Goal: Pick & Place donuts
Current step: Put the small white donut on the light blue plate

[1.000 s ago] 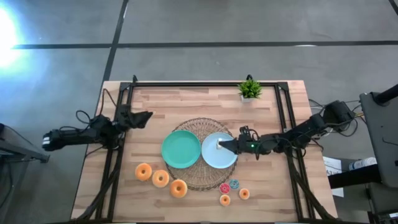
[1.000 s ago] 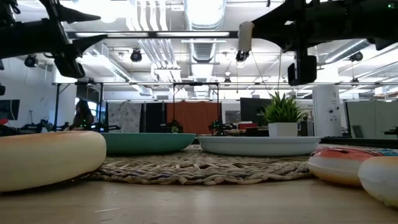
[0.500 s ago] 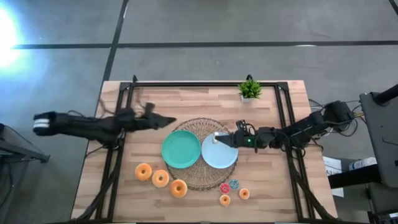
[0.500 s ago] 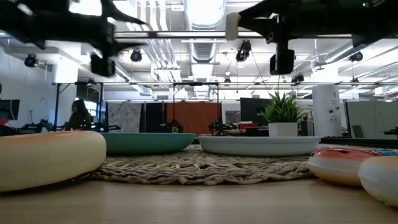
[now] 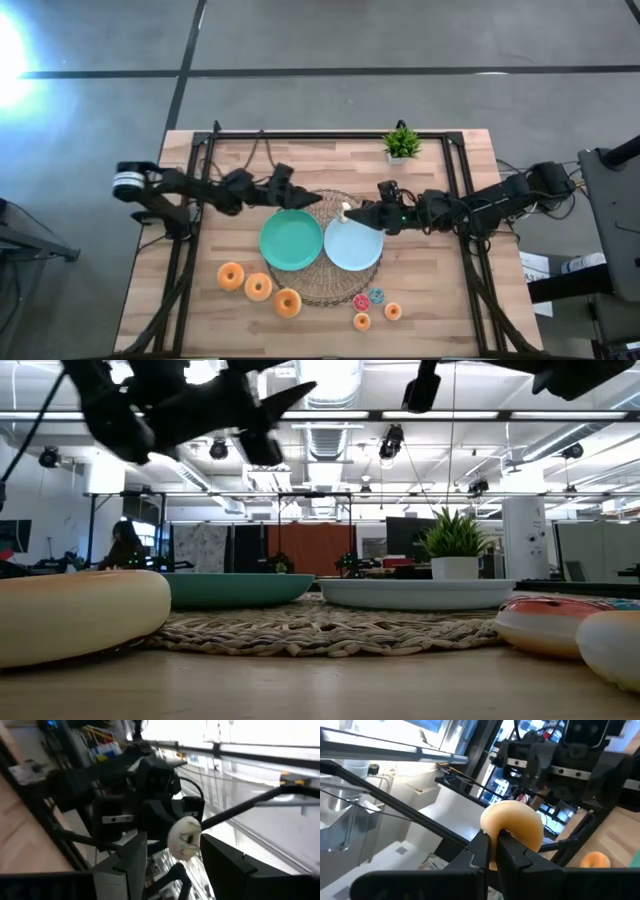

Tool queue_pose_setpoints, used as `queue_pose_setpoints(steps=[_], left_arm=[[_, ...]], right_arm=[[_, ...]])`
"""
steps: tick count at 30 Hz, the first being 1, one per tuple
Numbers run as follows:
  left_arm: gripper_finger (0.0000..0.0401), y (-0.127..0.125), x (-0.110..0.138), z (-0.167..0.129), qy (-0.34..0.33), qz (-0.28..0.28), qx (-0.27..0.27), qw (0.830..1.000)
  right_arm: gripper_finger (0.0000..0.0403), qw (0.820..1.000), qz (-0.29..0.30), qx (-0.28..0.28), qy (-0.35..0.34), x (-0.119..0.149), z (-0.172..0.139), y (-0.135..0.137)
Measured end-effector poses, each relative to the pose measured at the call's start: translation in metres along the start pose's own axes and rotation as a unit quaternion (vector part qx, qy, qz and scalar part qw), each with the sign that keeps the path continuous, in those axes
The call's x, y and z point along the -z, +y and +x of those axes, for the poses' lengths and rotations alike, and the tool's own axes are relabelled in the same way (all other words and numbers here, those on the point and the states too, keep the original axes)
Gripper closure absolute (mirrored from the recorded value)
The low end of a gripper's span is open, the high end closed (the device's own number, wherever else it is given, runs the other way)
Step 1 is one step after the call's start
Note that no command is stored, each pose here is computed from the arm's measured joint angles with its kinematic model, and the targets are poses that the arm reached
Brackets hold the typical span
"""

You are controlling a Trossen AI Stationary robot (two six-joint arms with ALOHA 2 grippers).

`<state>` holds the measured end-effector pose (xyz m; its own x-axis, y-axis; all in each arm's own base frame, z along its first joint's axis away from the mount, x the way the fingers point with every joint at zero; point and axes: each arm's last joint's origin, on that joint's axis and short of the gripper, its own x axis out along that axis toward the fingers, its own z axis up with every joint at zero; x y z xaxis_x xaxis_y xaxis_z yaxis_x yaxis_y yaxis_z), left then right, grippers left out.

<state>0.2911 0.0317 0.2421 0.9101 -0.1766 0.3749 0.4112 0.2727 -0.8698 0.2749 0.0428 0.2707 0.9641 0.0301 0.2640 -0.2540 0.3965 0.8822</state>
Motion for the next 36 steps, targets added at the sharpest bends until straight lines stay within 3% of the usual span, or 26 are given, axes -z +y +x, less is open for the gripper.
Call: queue_pose_setpoints(steps=[6,11,36], left_arm=[[0.0243,0.000,-0.007,0.037,0.059,0.006,0.040,0.997],[0.0243,0.005,-0.011,0.054,0.064,0.006,0.045,0.997],[0.0243,-0.003,-0.014,0.050,0.061,0.021,0.061,0.996]], right_arm=[[0.0367,1.000,-0.006,-0.008,-0.008,-0.005,0.000,0.004],[0.0354,1.000,-0.011,-0.013,-0.009,-0.006,-0.001,0.007],[0.0353,0.999,-0.031,-0.004,-0.016,-0.012,-0.003,0.008]])
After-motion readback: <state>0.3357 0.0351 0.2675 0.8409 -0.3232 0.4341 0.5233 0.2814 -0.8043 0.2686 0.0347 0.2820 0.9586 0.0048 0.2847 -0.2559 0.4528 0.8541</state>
